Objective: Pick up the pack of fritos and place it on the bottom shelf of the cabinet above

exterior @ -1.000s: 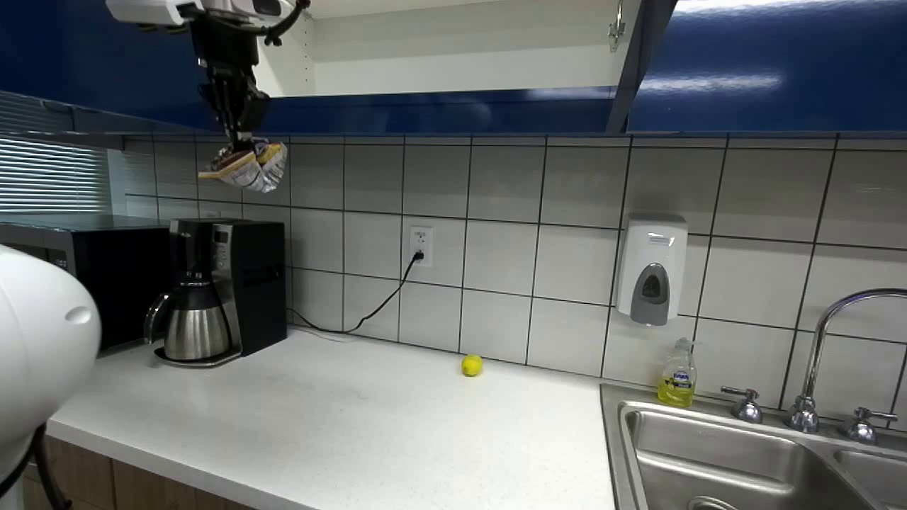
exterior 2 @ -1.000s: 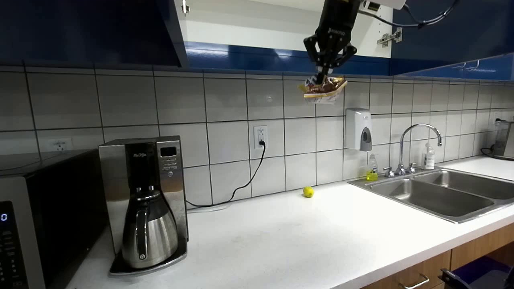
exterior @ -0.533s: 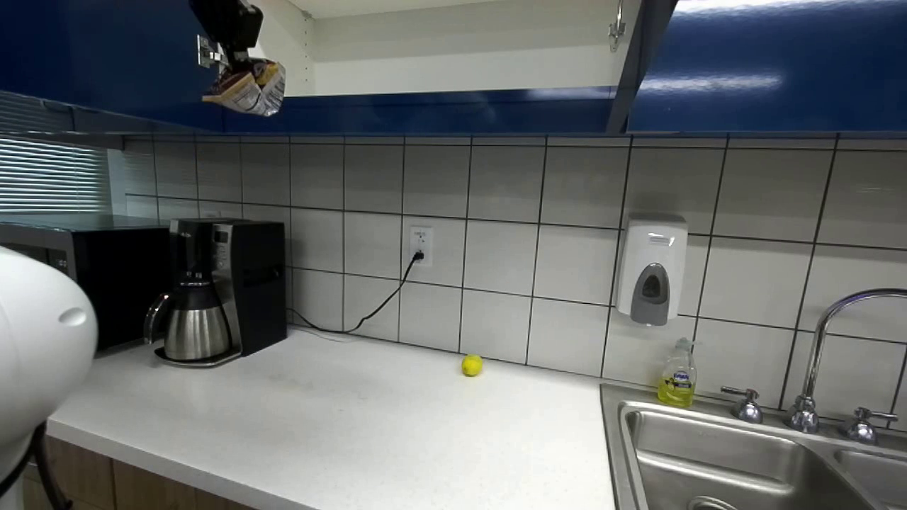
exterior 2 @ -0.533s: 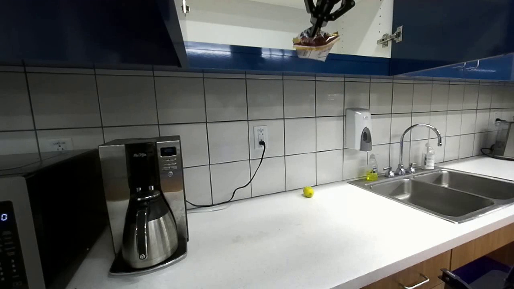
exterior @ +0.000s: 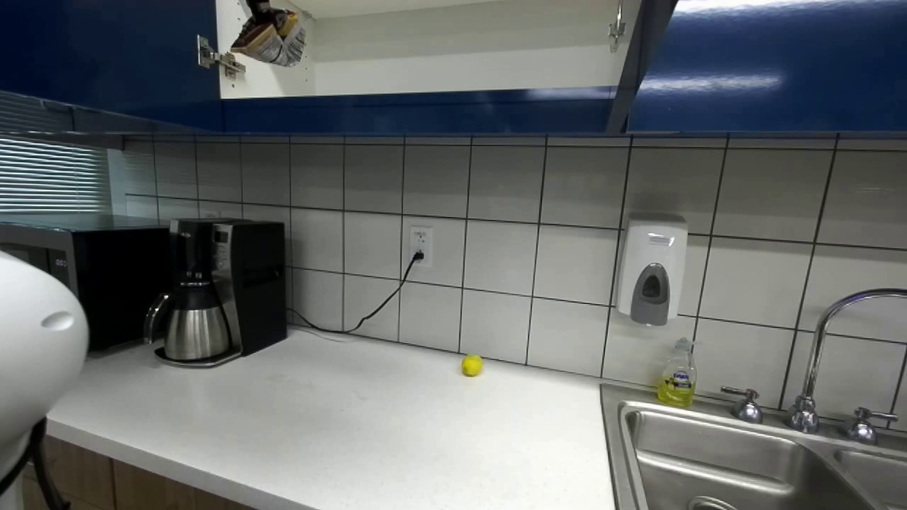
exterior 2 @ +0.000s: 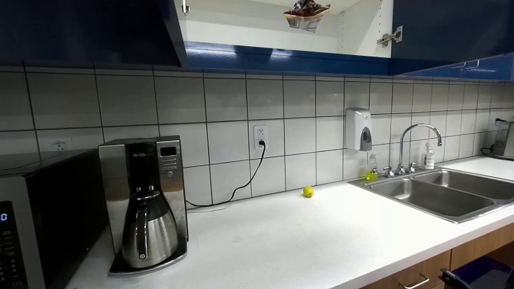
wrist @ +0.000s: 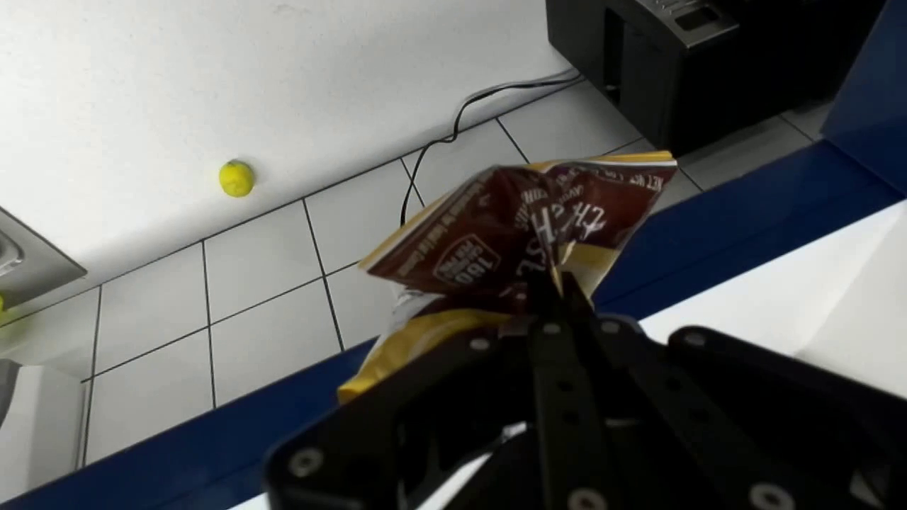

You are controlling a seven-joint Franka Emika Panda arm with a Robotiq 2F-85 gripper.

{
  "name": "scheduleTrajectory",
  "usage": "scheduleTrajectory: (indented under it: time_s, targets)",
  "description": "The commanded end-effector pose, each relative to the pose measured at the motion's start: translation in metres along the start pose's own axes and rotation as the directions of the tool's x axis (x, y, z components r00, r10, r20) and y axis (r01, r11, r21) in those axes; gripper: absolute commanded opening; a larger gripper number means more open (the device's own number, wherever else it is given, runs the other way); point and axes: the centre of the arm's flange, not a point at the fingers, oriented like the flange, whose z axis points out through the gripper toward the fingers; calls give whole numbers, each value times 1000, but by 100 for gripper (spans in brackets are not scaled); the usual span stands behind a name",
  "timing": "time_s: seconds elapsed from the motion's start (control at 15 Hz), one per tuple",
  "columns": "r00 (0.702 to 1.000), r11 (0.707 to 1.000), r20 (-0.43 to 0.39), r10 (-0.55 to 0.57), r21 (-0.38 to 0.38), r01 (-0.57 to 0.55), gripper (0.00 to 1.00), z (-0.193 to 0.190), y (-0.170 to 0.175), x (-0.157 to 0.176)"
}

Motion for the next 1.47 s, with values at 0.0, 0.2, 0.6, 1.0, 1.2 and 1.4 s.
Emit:
scheduleTrajectory:
  time_s: [0.0, 0.2, 0.6, 1.0, 1.2, 1.4]
  targets:
    - [999, 999, -37, 39, -16, -39, 0, -2, -19, 52]
    - [996, 998, -76, 55, -26, -57, 0, 9, -21, 82]
    - [983, 997, -169, 72, -11, -75, 0, 43, -20, 123]
    - [948, 986, -285, 142, -40, -159, 0, 79, -19, 149]
    - [940, 982, -305, 152, -64, -179, 0, 95, -17, 157]
    - [940, 979, -302, 156, -81, -189, 0, 110, -15, 164]
